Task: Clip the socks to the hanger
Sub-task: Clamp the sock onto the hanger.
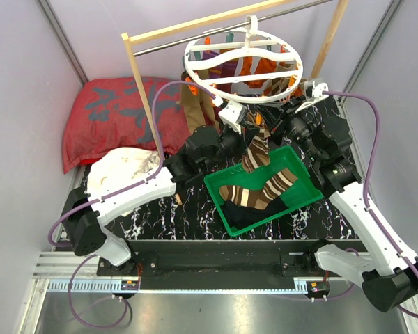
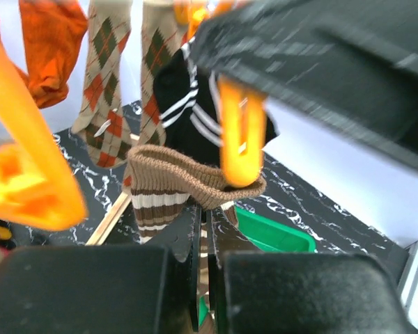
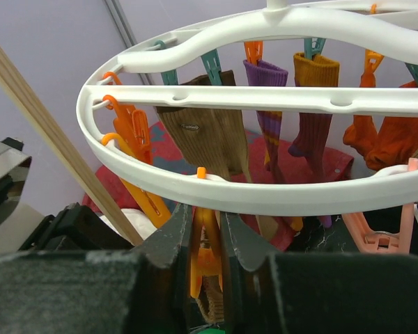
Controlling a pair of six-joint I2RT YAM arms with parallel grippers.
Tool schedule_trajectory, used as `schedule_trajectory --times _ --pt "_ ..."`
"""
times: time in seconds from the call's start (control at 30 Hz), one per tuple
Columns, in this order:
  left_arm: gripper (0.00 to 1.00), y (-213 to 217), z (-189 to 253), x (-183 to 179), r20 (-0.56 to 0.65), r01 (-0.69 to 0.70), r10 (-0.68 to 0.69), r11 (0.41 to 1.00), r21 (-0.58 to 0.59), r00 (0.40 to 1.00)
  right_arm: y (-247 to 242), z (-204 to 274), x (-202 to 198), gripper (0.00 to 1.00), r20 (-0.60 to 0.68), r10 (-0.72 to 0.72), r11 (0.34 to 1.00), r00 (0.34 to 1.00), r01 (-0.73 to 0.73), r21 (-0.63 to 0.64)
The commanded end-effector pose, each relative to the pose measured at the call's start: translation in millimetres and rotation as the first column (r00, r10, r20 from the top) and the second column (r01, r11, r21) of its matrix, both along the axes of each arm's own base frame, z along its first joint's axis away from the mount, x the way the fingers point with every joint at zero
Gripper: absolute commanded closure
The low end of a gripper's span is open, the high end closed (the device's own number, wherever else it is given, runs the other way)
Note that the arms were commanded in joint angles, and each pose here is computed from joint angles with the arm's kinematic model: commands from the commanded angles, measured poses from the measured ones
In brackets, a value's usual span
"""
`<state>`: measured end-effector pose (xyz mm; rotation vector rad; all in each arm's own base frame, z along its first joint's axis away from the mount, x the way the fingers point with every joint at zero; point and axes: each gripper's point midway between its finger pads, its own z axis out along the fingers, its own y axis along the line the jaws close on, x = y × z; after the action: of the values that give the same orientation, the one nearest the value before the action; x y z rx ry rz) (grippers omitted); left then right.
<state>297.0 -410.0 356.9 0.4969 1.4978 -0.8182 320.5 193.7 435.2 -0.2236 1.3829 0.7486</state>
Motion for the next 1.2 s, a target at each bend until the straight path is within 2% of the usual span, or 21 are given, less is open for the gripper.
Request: schedule_trajectory --times 0.0,0.83,0.9,0.93,0.97,1.07,1.17 --pt "1.00 -4.4 34.6 -4.5 0.044 0.040 -0.037 0.997 -0.063 0.998 4.4 -8.9 4.7 0.80 -0.017 0.003 1.000 1.000 -0.004 -0.010" --pt "1.00 -2.2 54.3 -6.4 0.066 0.045 -0.042 0.998 -0.050 0.997 -3.6 -27.1 14.6 0.80 -0.036 -0.059 0.997 0.998 0.057 -0.053" --pt "1.00 -4.0 55.6 -4.9 0.070 0.045 -0.042 0.998 -0.048 0.997 -2.2 -27.4 13.8 0.75 -0.039 -0.052 0.998 0.998 0.050 -0.048" --pt "1.00 -5.1 54.5 -4.2 0.069 0.045 -0.042 0.998 -0.046 0.997 -2.4 -26.5 13.3 0.70 -0.037 -0.050 0.998 0.998 0.048 -0.046" --pt "1.00 -5.9 54.1 -3.9 0.069 0.046 -0.043 0.998 -0.043 0.997 -2.1 -27.6 13.2 0.56 -0.040 -0.048 0.998 0.998 0.046 -0.046" --pt "1.00 -9.0 55.4 -3.0 0.073 0.052 -0.049 0.998 -0.042 0.996 -2.4 -24.2 11.1 0.35 -0.034 -0.044 0.998 0.998 0.043 -0.040" --pt "1.00 -11.1 49.7 -2.0 0.072 0.055 -0.054 0.998 -0.024 0.996 -4.3 -17.5 8.6 0.30 -0.021 -0.048 0.998 0.999 0.048 -0.029"
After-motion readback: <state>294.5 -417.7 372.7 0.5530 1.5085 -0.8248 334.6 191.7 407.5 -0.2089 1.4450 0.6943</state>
